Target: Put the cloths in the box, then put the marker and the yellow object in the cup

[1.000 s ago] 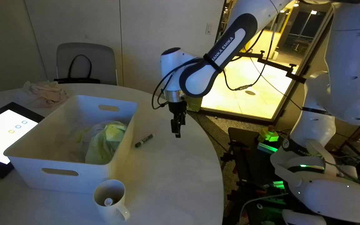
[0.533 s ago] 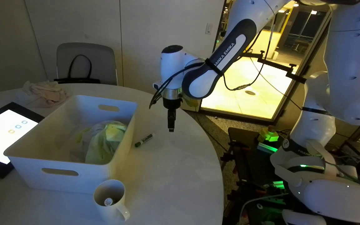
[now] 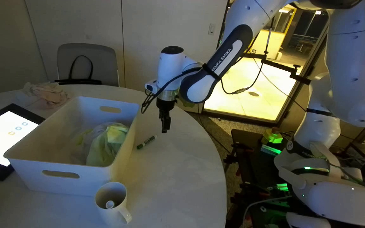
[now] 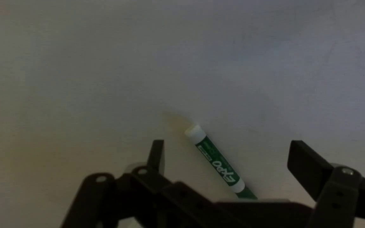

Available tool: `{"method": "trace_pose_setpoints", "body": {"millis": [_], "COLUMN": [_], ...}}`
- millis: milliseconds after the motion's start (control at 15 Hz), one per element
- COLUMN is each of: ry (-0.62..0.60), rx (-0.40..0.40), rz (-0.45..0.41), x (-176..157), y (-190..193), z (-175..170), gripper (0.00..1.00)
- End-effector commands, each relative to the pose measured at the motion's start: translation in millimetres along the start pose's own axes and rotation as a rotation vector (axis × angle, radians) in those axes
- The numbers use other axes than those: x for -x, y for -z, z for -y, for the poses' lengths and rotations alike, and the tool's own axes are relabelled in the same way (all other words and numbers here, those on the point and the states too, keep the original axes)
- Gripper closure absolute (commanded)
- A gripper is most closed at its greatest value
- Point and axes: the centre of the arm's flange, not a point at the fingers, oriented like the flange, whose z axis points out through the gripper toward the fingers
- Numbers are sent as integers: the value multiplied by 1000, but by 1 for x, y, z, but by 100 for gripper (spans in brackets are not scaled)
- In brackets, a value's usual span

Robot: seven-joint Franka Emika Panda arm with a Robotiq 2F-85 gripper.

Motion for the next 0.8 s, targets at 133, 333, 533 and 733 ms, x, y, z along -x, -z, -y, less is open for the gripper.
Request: {"method": "trace_pose_setpoints", "body": {"millis": [133,333,533,733], "ry": [109,157,197,232], "rx": [-19,-22,-28,-39], "rz": [-48,-44,-46,-50], "x": [-25,-33,-41,-47], "y": [-16,-23,-29,-36], "z": [-5,-4,-7,-6], "gripper": [0,0,0,0]}}
